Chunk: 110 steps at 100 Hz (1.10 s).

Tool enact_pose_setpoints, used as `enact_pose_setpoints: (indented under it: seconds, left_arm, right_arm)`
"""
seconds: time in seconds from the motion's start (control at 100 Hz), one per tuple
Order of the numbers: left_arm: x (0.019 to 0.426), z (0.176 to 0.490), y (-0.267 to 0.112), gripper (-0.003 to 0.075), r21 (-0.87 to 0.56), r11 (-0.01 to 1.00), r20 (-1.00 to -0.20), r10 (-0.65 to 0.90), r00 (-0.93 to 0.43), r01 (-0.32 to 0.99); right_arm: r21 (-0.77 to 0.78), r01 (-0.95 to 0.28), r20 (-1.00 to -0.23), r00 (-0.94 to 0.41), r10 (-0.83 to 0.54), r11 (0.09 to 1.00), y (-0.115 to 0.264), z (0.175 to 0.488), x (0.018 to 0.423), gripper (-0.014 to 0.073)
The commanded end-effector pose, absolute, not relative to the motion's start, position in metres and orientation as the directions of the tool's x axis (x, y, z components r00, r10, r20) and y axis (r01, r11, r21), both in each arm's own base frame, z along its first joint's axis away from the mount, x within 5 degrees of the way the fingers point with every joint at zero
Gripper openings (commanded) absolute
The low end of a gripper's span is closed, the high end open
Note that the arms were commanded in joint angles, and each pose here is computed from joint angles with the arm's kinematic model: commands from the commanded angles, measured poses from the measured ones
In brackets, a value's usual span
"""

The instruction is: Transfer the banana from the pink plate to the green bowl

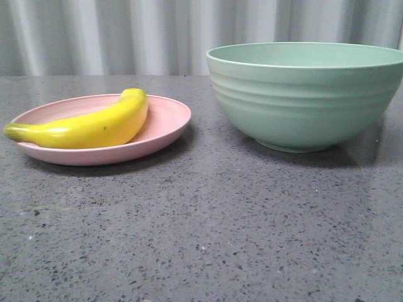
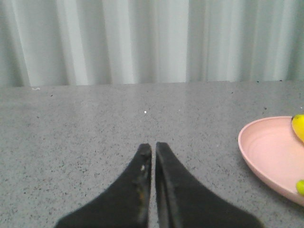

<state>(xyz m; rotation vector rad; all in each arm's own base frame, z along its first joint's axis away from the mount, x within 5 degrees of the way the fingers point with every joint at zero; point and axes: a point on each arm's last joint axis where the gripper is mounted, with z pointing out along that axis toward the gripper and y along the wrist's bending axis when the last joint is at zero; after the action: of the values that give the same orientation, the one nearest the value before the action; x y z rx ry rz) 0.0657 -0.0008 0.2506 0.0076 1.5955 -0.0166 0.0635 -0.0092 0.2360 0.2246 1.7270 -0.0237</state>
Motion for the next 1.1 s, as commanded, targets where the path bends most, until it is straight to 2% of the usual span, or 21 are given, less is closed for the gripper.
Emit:
enact_pose_setpoints:
  seconds: [0.0,0.13,0.27,0.32,0.39,0.51,0.61,0.87,1.09]
  left_arm:
    - [0.073,0.281,-0.002,-0.0020,-0.016,1.000,-0.998,-0.017,0.063,0.022]
    - [0.086,0.294,-0.002,-0.0020,-0.015,1.000,-0.997,-0.017,0.072,0.027]
    - [0.095,0.298,-0.003,-0.0016,-0.015,0.999,-0.993,-0.019,0.118,0.035]
    - [0.096,0.299,-0.003,0.0011,-0.015,0.999,-0.992,-0.019,0.125,0.036]
    - [0.097,0.299,-0.003,0.0115,-0.015,0.999,-0.992,-0.019,0.126,0.036]
    - [0.097,0.299,-0.003,0.0343,-0.015,0.999,-0.992,-0.019,0.127,0.037]
    - [0.099,0.297,-0.003,0.0429,-0.022,0.999,-0.991,-0.026,0.131,0.038]
    - [0.110,0.314,-0.009,0.0443,-0.008,0.996,-0.997,-0.014,0.076,0.084]
    - [0.130,0.333,-0.029,0.0443,0.006,0.976,-1.000,0.007,-0.004,0.216]
  right_arm:
    - [0.146,0.161,-0.974,-0.151,0.170,0.976,-0.010,0.261,0.075,-0.0061]
    - [0.248,0.166,-0.932,-0.229,0.282,0.954,-0.010,0.280,0.096,-0.0062]
    - [0.260,0.176,-0.931,-0.217,0.295,0.949,-0.014,0.289,0.115,-0.0062]
    - [0.259,0.181,-0.927,-0.228,0.297,0.949,-0.015,0.287,0.119,-0.0062]
    - [0.258,0.188,-0.920,-0.252,0.301,0.948,-0.015,0.284,0.123,-0.0062]
    - [0.257,0.195,-0.911,-0.277,0.305,0.947,-0.016,0.281,0.127,-0.0062]
    - [0.257,0.195,-0.912,-0.275,0.304,0.946,-0.016,0.281,0.128,-0.0062]
    - [0.258,0.194,-0.918,-0.257,0.303,0.947,-0.017,0.282,0.129,-0.0062]
    - [0.258,0.194,-0.918,-0.256,0.302,0.947,-0.017,0.282,0.129,-0.0062]
